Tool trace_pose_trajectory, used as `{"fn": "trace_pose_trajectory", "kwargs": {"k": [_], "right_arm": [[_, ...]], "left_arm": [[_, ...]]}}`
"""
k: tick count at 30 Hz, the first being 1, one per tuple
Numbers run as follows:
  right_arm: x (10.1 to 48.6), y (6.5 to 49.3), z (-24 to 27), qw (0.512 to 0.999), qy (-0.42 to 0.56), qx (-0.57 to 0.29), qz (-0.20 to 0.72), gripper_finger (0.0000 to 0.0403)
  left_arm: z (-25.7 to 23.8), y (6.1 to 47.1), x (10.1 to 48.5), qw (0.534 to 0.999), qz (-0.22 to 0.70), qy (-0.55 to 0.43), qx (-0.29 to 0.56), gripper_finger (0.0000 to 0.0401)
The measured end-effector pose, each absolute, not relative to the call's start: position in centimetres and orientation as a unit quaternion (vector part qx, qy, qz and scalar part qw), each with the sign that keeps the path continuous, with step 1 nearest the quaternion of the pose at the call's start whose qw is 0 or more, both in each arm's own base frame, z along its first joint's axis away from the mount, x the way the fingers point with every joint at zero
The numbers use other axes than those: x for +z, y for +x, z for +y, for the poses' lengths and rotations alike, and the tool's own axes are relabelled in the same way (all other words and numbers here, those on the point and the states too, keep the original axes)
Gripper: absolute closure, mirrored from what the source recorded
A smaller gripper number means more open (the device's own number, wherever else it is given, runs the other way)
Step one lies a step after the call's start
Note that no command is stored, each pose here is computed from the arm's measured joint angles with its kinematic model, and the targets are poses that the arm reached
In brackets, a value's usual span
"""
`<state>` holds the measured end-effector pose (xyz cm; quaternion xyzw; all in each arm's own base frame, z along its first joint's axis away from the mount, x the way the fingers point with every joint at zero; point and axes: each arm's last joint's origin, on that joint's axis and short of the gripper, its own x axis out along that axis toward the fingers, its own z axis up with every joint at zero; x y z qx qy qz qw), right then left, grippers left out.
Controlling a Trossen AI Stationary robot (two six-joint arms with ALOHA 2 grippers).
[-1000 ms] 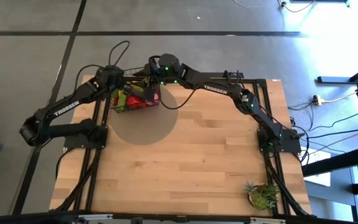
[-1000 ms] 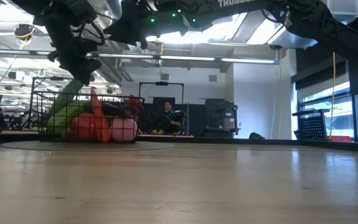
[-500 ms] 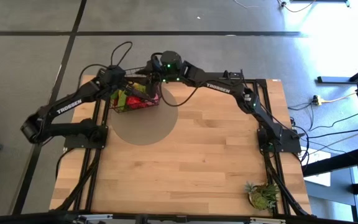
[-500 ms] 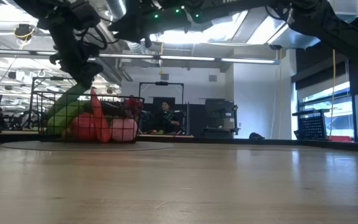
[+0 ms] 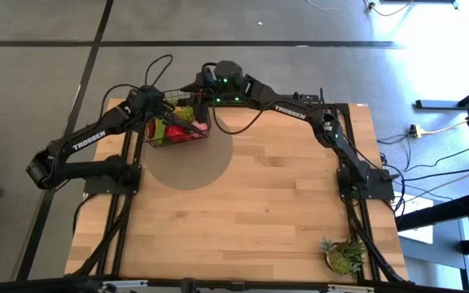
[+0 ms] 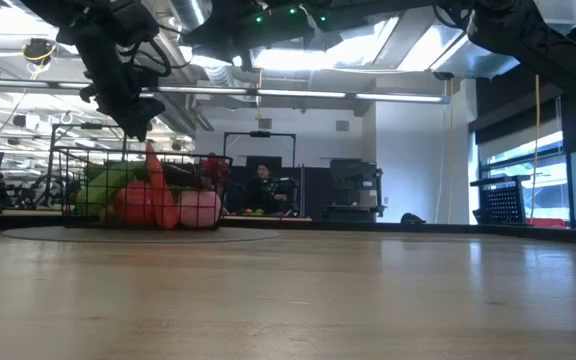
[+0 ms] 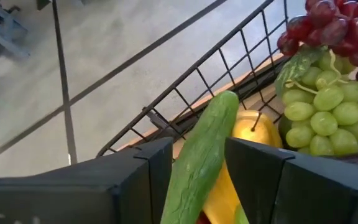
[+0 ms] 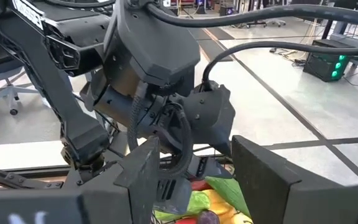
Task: Build produce basket
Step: Return to Home Position
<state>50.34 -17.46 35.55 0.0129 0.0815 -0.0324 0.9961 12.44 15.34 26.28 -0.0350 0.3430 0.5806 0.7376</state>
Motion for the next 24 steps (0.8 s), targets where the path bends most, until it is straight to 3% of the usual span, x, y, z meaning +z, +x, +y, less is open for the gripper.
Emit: {"fn": "trace_pose_trajectory", "kwargs": {"k": [7,12,16,20,24], "right_arm": [[36.0,50.0,-17.4,0.996,0.015,-0.033,0.087,0.0212],[40.1,47.2,-17.0,0.996,-0.002,-0.038,0.075,0.0218],[41.7,45.5,-17.1,0.995,0.043,-0.051,0.08,0.0227],[44.0,43.4,-16.1,0.993,0.063,-0.053,0.086,0.0259],[46.0,40.8,-15.3,0.991,0.047,-0.063,0.11,0.0319]], "left_arm": [[15.2,12.5,26.3,0.757,0.339,-0.044,0.557,0.0284],[14.9,12.7,26.5,0.791,0.325,-0.065,0.514,0.0285],[14.5,12.4,27.1,0.8,0.302,-0.074,0.514,0.0303],[13.7,12.2,29.1,0.824,0.28,-0.076,0.486,0.0343],[12.5,11.7,32.2,0.854,0.25,-0.075,0.451,0.0393]]}}
